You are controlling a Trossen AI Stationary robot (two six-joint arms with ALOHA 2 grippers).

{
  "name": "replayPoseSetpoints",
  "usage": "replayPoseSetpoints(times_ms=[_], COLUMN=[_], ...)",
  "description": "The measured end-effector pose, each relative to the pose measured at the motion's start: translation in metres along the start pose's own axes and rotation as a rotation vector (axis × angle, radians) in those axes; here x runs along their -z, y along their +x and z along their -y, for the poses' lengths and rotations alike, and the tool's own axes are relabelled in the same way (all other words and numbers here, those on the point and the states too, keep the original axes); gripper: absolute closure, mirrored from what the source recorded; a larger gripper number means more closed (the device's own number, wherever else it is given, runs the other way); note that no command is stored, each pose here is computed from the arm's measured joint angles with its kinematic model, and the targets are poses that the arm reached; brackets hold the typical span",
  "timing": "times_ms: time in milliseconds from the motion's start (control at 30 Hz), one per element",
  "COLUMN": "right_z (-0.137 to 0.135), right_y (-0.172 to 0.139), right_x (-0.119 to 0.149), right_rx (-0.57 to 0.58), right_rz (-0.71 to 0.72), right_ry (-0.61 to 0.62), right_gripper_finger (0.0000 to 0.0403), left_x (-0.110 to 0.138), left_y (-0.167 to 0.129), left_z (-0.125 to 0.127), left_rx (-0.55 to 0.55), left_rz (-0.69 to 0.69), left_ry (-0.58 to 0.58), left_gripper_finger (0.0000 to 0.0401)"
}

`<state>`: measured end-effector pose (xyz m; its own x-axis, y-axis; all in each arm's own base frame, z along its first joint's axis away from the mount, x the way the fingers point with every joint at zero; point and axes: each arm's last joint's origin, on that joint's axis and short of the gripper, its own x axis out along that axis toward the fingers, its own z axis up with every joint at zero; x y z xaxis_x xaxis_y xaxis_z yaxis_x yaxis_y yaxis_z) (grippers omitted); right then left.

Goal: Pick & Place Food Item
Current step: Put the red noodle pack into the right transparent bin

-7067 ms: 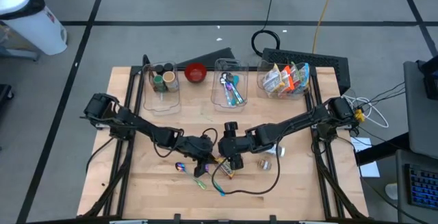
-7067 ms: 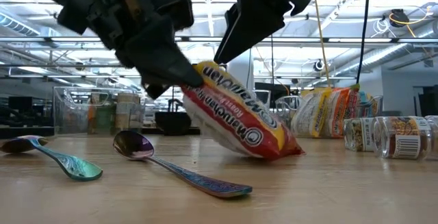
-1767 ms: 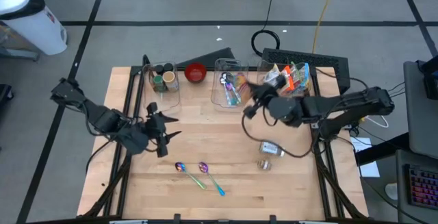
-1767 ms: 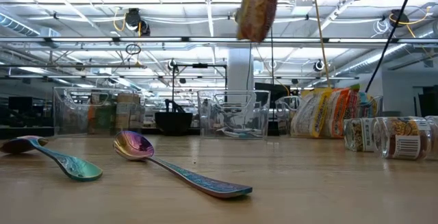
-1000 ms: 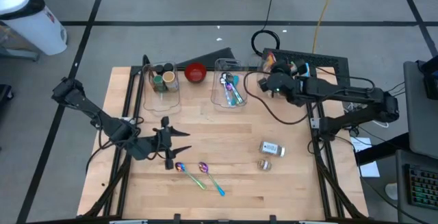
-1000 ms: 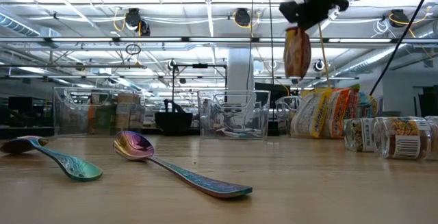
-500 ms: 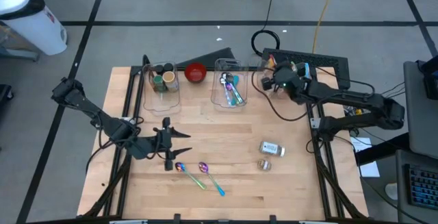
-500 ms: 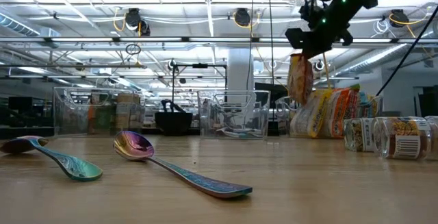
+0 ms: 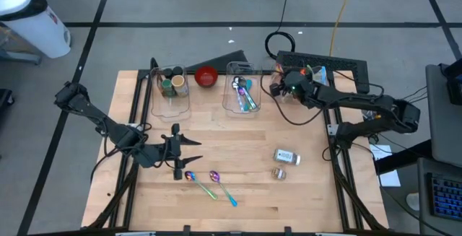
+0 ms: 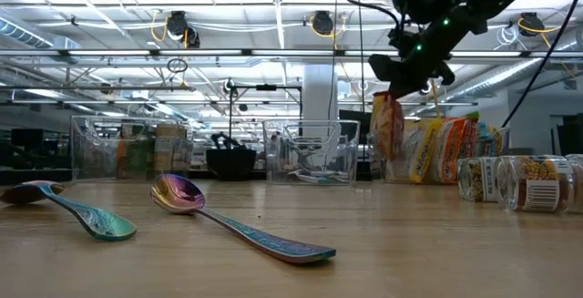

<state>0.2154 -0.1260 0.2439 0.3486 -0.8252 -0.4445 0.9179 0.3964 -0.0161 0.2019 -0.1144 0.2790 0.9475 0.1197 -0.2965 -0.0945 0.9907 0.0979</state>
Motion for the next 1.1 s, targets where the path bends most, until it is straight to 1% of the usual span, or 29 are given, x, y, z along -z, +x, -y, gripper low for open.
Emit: replayPoseSetpoints(times_ms=[133, 233, 467, 600, 700, 800, 1100], right_z=[-0.004, -0.005, -0.003, 0.002, 0.007, 0.008, 0.007], right_y=[0.009, 0.019, 0.036, 0.039, 0.039, 0.039, 0.039], right_x=[0.002, 0.008, 0.02, 0.026, 0.03, 0.031, 0.031], right_rx=[-0.025, -0.041, 0.015, 0.061, 0.089, 0.094, 0.082], right_rz=[-0.006, -0.047, -0.119, -0.172, -0.217, -0.237, -0.236], right_ry=[0.009, 0.018, 0.028, 0.037, 0.019, 0.006, 0.006], right_gripper_finger=[0.0403, 0.0403, 0.0403, 0.0403, 0.0403, 0.0403, 0.0402], left_x=[0.0, 0.0, 0.002, 0.002, 0.002, 0.002, 0.002], left_y=[0.0, 0.0, 0.0, 0.0, 0.0, 0.0, 0.0], left_z=[0.0, 0.0, 0.0, 0.0, 0.0, 0.0, -0.001], left_rx=[0.0, 0.001, -0.003, -0.003, -0.003, -0.003, -0.004], left_rz=[0.0, 0.0, -0.02, -0.021, -0.02, -0.019, -0.017], left_ry=[0.0, 0.0, 0.009, 0.006, 0.005, 0.005, 0.001], left_gripper_finger=[0.0192, 0.0192, 0.0192, 0.0192, 0.0192, 0.0192, 0.0192])
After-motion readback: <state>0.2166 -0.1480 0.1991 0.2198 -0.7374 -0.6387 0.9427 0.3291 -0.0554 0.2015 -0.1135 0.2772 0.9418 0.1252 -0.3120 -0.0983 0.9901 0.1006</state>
